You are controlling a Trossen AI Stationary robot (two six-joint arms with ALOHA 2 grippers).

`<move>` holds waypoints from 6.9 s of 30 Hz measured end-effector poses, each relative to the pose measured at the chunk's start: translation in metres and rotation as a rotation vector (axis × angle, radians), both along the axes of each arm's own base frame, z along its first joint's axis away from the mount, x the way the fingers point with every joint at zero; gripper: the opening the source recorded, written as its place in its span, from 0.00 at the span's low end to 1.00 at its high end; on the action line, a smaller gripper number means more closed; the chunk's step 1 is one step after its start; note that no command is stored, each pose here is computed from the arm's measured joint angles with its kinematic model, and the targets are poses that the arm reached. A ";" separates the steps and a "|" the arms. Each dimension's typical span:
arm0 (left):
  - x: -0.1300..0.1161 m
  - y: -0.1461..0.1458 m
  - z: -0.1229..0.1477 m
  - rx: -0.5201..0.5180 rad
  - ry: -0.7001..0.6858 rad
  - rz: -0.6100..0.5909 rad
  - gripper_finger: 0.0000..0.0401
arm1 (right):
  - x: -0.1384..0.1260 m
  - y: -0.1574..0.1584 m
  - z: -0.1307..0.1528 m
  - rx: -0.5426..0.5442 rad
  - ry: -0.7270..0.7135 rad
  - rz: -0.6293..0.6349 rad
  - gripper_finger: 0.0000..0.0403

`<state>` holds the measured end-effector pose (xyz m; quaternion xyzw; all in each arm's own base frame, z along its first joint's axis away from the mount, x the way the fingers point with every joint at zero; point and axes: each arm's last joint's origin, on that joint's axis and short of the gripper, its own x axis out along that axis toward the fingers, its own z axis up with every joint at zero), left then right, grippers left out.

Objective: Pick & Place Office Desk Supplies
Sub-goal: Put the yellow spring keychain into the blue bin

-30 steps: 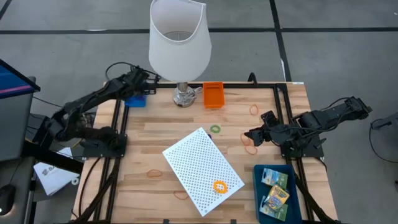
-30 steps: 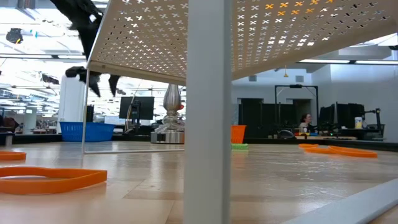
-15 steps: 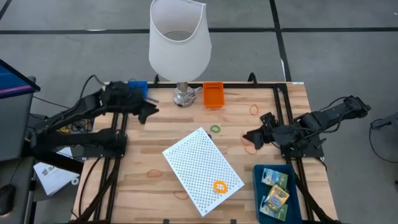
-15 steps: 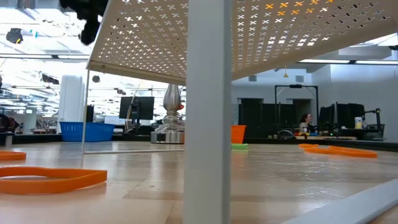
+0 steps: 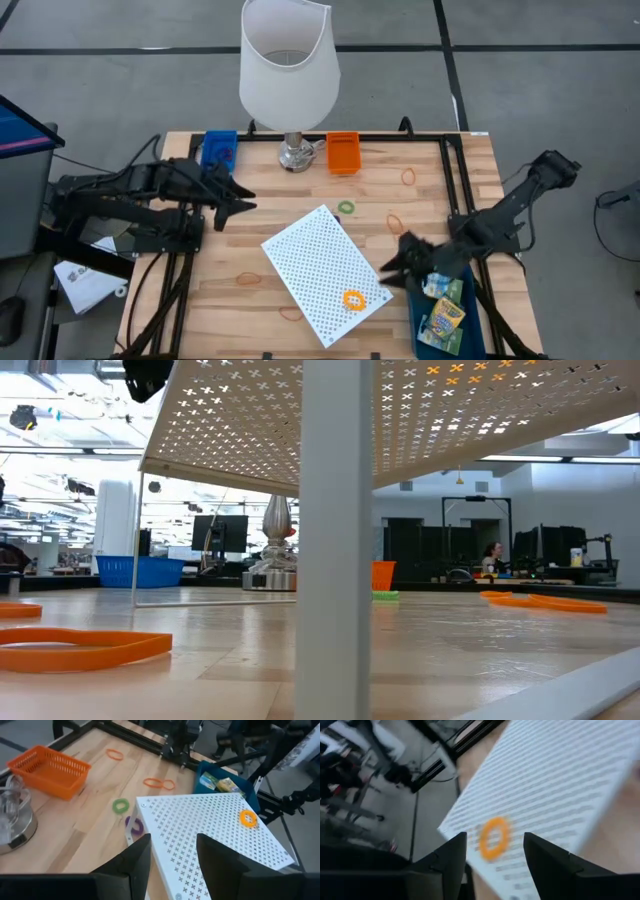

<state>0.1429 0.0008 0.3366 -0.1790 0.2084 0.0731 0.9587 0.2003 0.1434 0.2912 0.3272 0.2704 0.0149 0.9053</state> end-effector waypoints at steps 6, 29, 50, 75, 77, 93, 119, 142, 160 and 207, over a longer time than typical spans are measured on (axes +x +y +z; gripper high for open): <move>0.003 -0.010 0.002 0.026 -0.031 -0.042 0.38 | 0.027 0.034 -0.016 -0.041 0.022 0.095 0.42; 0.001 -0.027 0.003 0.036 -0.039 -0.149 0.38 | 0.084 0.061 -0.055 -0.253 0.123 0.241 0.43; 0.000 -0.028 0.003 0.029 -0.039 -0.157 0.38 | 0.096 0.039 -0.061 -0.282 0.188 0.146 0.34; 0.001 -0.028 0.006 0.023 -0.068 -0.155 0.38 | 0.100 0.040 -0.030 -0.402 0.237 0.158 0.00; 0.001 -0.028 0.006 0.023 -0.067 -0.155 0.38 | 0.101 0.039 -0.017 -0.446 0.235 0.140 0.00; 0.001 -0.029 0.006 0.024 -0.071 -0.159 0.38 | 0.103 0.039 0.015 -0.483 0.208 0.171 0.06; 0.001 -0.032 0.007 0.011 -0.085 -0.172 0.38 | 0.128 0.028 -0.024 -0.582 0.308 0.258 0.54; 0.001 -0.032 0.007 0.002 -0.083 -0.168 0.38 | 0.131 0.042 -0.051 -0.660 0.393 0.262 0.12; 0.001 -0.032 0.007 0.002 -0.083 -0.168 0.38 | 0.134 0.041 -0.039 -0.710 0.391 0.230 0.01; 0.072 -0.041 0.030 0.241 -0.476 0.058 0.49 | 0.162 -0.046 0.147 -1.283 0.146 -0.100 0.00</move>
